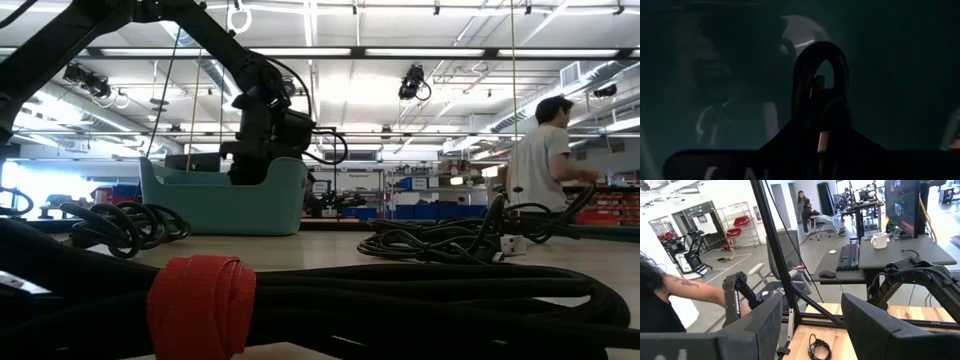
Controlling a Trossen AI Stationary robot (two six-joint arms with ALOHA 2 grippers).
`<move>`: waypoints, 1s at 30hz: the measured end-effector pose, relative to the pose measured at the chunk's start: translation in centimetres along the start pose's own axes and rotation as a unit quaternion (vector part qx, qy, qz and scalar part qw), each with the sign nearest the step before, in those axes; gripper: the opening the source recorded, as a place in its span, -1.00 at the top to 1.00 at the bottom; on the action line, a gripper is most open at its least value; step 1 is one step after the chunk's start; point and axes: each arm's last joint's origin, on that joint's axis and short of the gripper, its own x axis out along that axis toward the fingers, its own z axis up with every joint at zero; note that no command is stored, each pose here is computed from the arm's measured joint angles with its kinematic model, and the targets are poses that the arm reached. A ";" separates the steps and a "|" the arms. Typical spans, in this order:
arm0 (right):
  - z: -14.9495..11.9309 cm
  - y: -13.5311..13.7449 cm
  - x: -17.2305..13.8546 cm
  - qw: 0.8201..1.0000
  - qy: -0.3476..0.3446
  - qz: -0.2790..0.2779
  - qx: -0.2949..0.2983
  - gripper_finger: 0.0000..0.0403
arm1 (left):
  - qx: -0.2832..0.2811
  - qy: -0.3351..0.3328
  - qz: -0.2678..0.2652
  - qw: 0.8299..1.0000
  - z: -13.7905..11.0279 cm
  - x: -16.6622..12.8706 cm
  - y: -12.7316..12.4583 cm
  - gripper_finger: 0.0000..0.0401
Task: Pick and place USB-C Cables
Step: Put the black charger cable into the green bin
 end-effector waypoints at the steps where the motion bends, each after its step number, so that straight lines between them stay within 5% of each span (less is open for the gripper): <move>1: 0.0 0.0 0.0 1.000 0.000 0.000 0.000 -0.04 | 0.000 -0.003 -0.008 1.000 0.0 0.0 -0.1 0.75; 9: 0.0 0.1 0.0 1.000 0.002 0.009 0.000 -0.04 | -0.001 -0.005 -0.016 1.000 0.1 0.0 -0.3 0.39; 20: 0.0 0.1 0.0 1.000 0.004 0.022 0.003 -0.04 | -0.056 -0.006 -0.015 0.998 0.1 -0.3 -0.2 0.40; 30: 0.0 0.1 0.0 1.000 0.005 0.025 0.003 -0.04 | -0.070 -0.031 -0.010 0.997 0.8 -3.4 0.3 0.40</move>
